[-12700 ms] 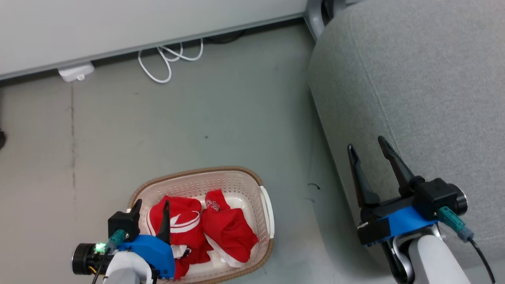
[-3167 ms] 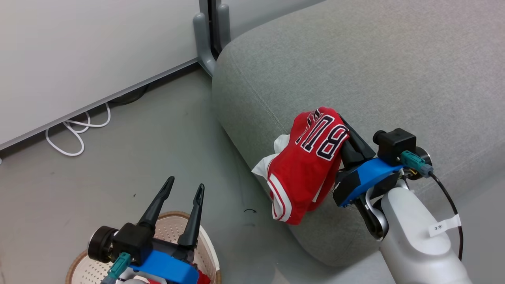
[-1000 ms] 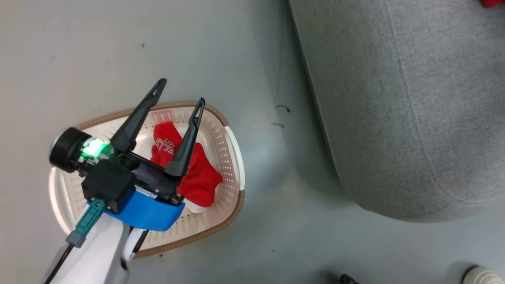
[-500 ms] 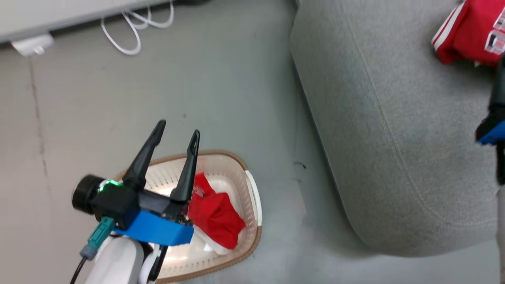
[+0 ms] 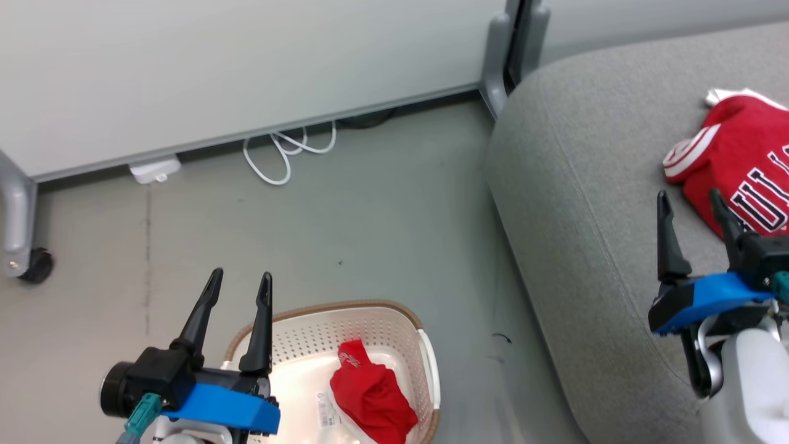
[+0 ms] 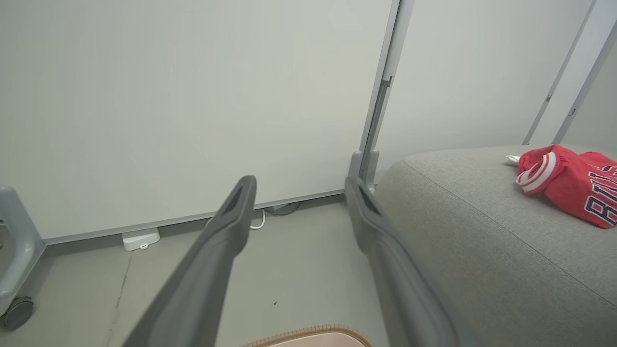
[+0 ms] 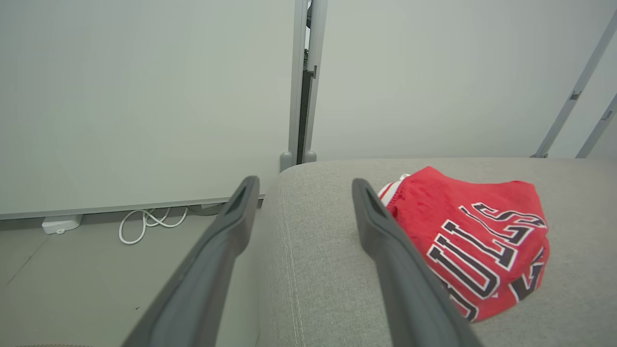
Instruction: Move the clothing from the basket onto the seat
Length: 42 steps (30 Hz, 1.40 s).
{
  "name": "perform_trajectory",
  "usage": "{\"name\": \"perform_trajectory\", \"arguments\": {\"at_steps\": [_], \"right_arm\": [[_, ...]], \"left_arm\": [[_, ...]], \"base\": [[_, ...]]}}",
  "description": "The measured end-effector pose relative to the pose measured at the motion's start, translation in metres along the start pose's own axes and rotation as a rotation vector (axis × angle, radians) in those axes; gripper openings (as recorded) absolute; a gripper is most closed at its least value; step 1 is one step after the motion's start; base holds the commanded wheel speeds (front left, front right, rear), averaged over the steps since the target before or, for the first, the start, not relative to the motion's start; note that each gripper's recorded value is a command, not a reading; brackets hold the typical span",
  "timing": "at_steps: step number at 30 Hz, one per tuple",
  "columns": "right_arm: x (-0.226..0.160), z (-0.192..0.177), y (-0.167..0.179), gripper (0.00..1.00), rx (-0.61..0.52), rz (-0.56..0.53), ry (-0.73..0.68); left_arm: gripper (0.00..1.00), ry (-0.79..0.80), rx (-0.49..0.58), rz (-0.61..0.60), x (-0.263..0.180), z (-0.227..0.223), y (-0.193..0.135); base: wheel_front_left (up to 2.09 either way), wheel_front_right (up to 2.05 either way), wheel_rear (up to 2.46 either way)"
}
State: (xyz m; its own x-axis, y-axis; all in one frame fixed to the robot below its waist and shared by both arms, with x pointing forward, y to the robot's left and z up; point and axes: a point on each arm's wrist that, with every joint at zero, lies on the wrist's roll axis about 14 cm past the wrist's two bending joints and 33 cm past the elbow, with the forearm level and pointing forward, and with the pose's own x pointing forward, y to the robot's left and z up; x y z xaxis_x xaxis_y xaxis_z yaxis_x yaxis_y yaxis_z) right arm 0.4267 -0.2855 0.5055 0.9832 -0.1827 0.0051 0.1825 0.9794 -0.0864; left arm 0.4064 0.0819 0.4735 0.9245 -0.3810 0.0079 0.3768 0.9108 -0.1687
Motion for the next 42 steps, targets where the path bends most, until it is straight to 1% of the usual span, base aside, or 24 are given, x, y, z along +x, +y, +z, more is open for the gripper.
{"name": "perform_trajectory", "arguments": {"at_steps": [5,10,21,29,42], "right_arm": [[-0.015,0.007,0.028,1.0,0.047,0.059,-0.022],[-0.027,0.013,0.058,1.0,0.064,0.138,-0.02],[-0.048,0.022,0.096,1.0,0.101,0.252,-0.027],[-0.06,0.021,0.108,1.0,0.14,0.288,-0.018],[-0.065,0.018,0.113,1.0,0.171,0.305,-0.003]], "left_arm": [[1.0,-0.007,-0.001,0.085,-0.019,0.005,0.018],[1.0,-0.016,-0.001,0.17,-0.037,0.009,0.039],[1.0,-0.017,0.0,0.289,-0.07,0.01,0.068],[1.0,-0.016,-0.002,0.334,-0.086,0.009,0.077],[1.0,-0.016,0.009,0.326,-0.085,0.01,0.076]], "base": [[0.0,0.0,0.0],[0.0,0.0,0.0],[0.0,0.0,0.0],[0.0,0.0,0.0],[0.0,0.0,0.0]]}}
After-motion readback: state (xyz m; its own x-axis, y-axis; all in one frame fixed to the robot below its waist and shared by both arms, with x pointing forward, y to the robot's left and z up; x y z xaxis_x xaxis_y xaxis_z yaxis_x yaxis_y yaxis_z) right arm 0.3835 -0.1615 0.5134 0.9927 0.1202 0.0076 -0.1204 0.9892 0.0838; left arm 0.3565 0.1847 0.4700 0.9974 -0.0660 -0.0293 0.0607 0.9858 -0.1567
